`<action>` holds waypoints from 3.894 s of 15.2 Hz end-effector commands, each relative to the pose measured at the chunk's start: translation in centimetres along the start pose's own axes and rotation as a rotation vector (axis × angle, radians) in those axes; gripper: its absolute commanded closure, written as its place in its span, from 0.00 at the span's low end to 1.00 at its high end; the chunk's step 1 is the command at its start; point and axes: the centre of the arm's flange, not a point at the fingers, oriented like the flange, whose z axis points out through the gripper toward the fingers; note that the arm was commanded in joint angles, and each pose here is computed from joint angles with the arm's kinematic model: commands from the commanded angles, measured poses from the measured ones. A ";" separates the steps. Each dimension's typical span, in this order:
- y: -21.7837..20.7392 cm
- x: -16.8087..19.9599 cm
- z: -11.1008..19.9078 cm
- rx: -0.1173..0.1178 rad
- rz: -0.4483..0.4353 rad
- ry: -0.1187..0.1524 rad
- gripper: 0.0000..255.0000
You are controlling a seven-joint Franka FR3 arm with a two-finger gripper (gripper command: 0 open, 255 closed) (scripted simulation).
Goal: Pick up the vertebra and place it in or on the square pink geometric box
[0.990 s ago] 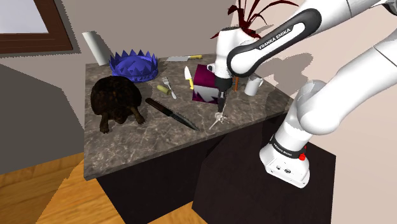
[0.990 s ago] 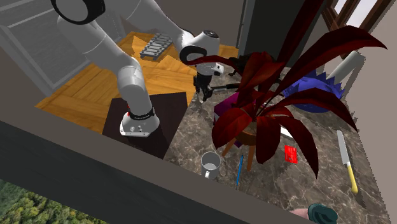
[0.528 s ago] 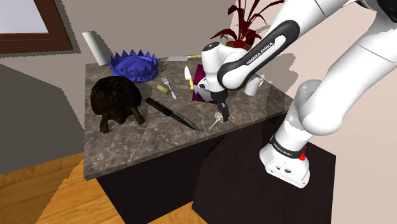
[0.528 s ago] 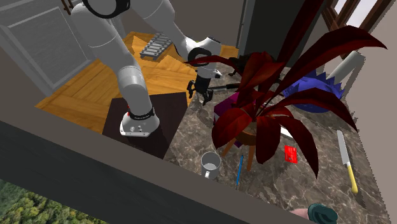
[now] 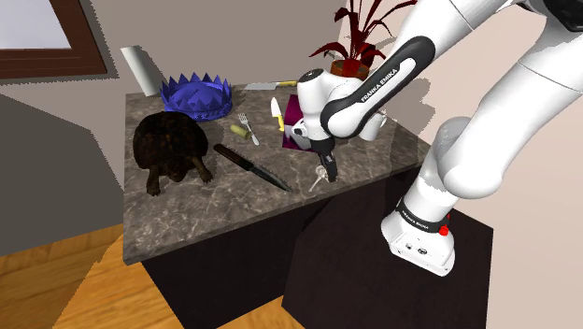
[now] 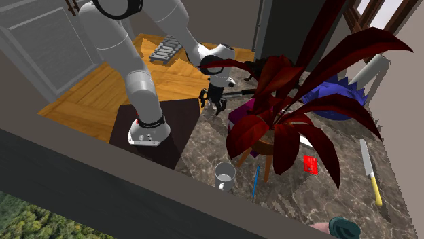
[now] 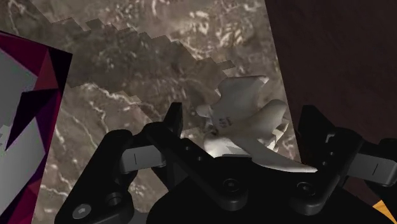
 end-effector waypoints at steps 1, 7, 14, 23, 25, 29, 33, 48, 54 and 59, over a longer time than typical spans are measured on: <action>0.0 0.0 0.0 0.000 0.000 0.000 0.00; 0.0 0.0 0.0 0.000 0.000 0.000 1.00; -0.1 -0.3 -1.0 0.000 0.000 0.000 1.00; -0.4 -1.9 -5.5 0.000 0.000 0.000 1.00; -0.5 -2.3 -6.4 0.000 0.000 0.000 1.00; -0.7 -3.0 -8.4 0.000 0.000 0.000 1.00; -0.8 -3.7 -10.4 0.000 0.000 0.000 1.00; -1.4 -6.3 -17.9 0.000 0.000 0.000 1.00; -0.3 -7.1 -20.2 0.000 0.000 0.000 1.00; 6.3 -7.4 -20.9 0.000 0.000 0.000 1.00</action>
